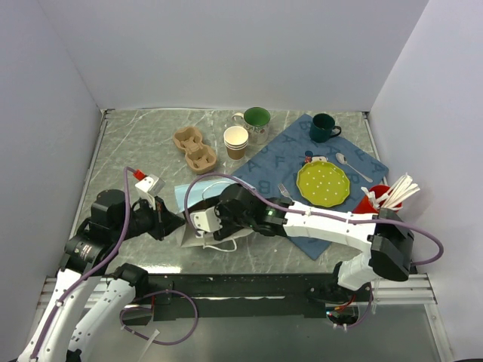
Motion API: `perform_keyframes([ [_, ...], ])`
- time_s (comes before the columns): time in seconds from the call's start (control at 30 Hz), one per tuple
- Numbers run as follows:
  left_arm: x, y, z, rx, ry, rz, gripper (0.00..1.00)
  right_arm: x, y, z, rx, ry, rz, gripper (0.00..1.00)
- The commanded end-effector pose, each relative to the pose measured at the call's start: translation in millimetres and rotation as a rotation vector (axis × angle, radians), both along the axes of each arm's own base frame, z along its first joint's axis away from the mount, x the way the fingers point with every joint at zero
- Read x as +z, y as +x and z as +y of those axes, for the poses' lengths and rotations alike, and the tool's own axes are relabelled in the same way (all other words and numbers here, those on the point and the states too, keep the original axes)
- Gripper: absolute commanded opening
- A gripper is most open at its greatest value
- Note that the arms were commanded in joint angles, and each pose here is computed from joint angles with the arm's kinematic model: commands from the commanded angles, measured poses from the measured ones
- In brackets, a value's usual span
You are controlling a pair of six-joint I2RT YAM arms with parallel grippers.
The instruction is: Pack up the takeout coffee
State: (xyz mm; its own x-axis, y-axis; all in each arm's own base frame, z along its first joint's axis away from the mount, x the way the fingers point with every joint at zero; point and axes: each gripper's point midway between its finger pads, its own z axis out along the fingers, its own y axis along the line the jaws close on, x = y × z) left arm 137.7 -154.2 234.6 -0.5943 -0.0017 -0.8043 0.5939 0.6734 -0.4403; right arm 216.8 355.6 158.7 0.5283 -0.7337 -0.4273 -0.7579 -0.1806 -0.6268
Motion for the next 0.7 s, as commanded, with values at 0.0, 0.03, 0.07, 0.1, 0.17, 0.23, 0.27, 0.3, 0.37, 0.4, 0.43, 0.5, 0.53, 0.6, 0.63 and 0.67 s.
perform_keyframes([
  [0.0, 9.0, -3.7, -5.8, -0.039, -0.03, -0.018, 0.01, 13.3, 29.7, -1.6, -0.106, 0.028, -0.135, 0.51],
  [0.03, 8.7, -3.4, -5.3, -0.036, -0.029, -0.017, 0.01, 16.6, 30.5, -1.7, -0.11, 0.035, -0.141, 0.51],
  [0.07, 8.7, -3.3, -5.2, -0.034, -0.03, -0.015, 0.01, 18.8, 30.3, -1.2, -0.111, 0.041, -0.143, 0.51],
  [0.1, 8.9, -3.0, -5.2, -0.032, -0.03, -0.015, 0.01, 21.5, 28.5, -0.8, -0.11, 0.048, -0.13, 0.51],
  [0.17, 8.7, -2.3, -4.7, -0.028, -0.028, -0.016, 0.01, 30.6, 24.0, 0.2, -0.098, 0.08, -0.113, 0.51],
  [0.23, 8.4, -2.5, -4.7, -0.027, -0.029, -0.015, 0.01, 36.7, 14.3, 1.2, -0.068, 0.101, -0.069, 0.51],
  [0.27, 8.2, -2.1, -4.4, -0.024, -0.028, -0.015, 0.01, 37.6, 9.4, 1.7, -0.057, 0.108, -0.047, 0.51],
  [0.3, 7.8, -1.9, -4.6, -0.026, -0.027, -0.013, 0.01, 40.1, 2.4, 4.7, -0.024, 0.122, -0.013, 0.51],
  [0.37, 7.7, -2.0, -4.6, -0.03, -0.024, -0.017, 0.01, 41.0, -5.1, 1.6, -0.015, 0.124, 0.019, 0.52],
  [0.4, 7.4, -1.5, -4.5, -0.029, -0.022, -0.017, 0.01, 42.1, -10.2, 2.9, 0.005, 0.131, 0.04, 0.52],
  [0.43, 6.8, -1.2, -4.7, -0.029, -0.02, -0.015, 0.01, 40.9, -14.8, 3.6, 0.022, 0.131, 0.063, 0.51],
  [0.5, 7.3, -2.1, -5.2, -0.036, -0.022, -0.018, 0.01, 43.3, -19.1, 2.3, 0.026, 0.131, 0.086, 0.51],
  [0.53, 7.3, -2.1, -5.1, -0.036, -0.022, -0.018, 0.01, 45.8, -22.9, 3.5, 0.04, 0.142, 0.1, 0.51],
  [0.6, 6.8, -2.4, -4.9, -0.037, -0.02, -0.017, 0.01, 49.0, -28.3, 3.7, 0.058, 0.142, 0.13, 0.51],
  [0.63, 6.4, -1.9, -5.1, -0.037, -0.02, -0.017, 0.01, 50.3, -28.7, 4.1, 0.064, 0.142, 0.143, 0.51],
  [0.67, 6.4, -1.6, -4.9, -0.035, -0.019, -0.017, 0.01, 49.8, -33.4, 5.6, 0.082, 0.142, 0.172, 0.51],
])
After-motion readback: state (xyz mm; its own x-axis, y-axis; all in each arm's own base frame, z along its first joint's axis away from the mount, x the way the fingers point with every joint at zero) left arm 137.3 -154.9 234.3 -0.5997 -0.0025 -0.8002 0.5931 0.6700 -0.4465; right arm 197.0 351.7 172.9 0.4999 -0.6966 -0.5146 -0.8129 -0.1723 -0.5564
